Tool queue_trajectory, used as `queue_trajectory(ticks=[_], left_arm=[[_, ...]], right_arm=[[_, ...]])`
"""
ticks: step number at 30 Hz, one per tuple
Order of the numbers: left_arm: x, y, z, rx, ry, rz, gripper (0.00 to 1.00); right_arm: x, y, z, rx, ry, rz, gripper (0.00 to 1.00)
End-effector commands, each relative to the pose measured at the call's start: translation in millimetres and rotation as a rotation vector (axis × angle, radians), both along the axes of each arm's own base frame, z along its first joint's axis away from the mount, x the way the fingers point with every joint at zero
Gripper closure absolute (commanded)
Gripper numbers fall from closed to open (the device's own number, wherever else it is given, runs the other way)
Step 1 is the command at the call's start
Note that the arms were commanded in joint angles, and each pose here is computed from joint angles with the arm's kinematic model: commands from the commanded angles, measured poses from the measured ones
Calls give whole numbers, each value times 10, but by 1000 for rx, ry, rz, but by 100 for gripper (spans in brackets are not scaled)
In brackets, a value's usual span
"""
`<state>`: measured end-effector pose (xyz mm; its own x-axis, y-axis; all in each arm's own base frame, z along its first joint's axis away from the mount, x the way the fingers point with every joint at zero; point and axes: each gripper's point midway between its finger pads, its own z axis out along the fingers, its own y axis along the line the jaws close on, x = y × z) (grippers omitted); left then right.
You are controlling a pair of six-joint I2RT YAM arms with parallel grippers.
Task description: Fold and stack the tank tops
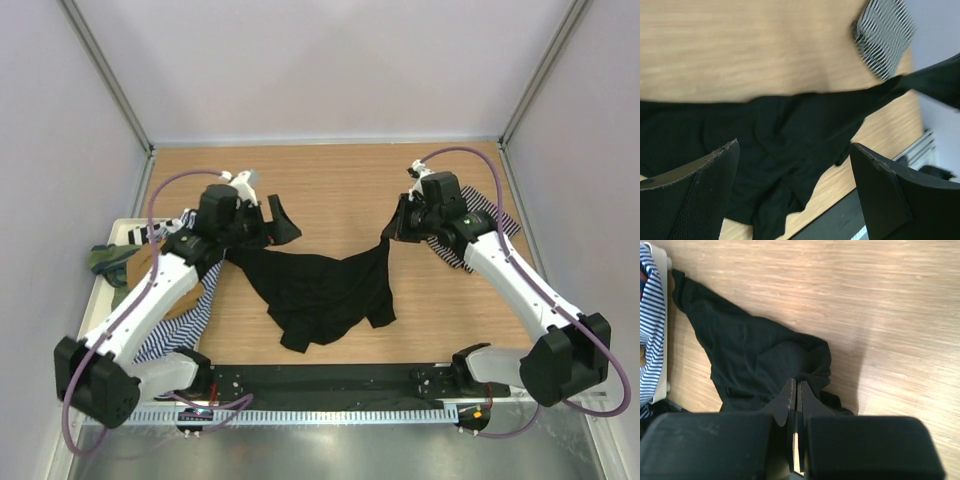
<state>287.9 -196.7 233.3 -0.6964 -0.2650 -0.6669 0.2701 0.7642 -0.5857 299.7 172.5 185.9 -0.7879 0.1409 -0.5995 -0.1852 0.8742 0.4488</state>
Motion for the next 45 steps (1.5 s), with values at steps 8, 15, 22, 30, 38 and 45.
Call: queue_trajectory(ticks=[8, 15, 22, 30, 38, 45], left_arm=[[275, -22, -947, 433, 242, 69, 7], [635, -34, -1536, 592, 370, 125, 10], [570, -106, -1743, 613, 467, 68, 30], [56, -5, -1846, 601, 556, -12, 33], [-89, 10, -1963, 570, 567, -11, 100], [777, -63, -1472, 501, 468, 70, 100]], right_arm=[[127, -170, 281, -7, -126, -96, 99], [117, -175, 328, 3, -136, -91, 99], [133, -298, 393, -18, -148, -126, 99], [177, -335, 302, -20, -119, -141, 99], [215, -322, 225, -15, -104, -148, 99], [600, -252, 245, 4, -91, -211, 99]])
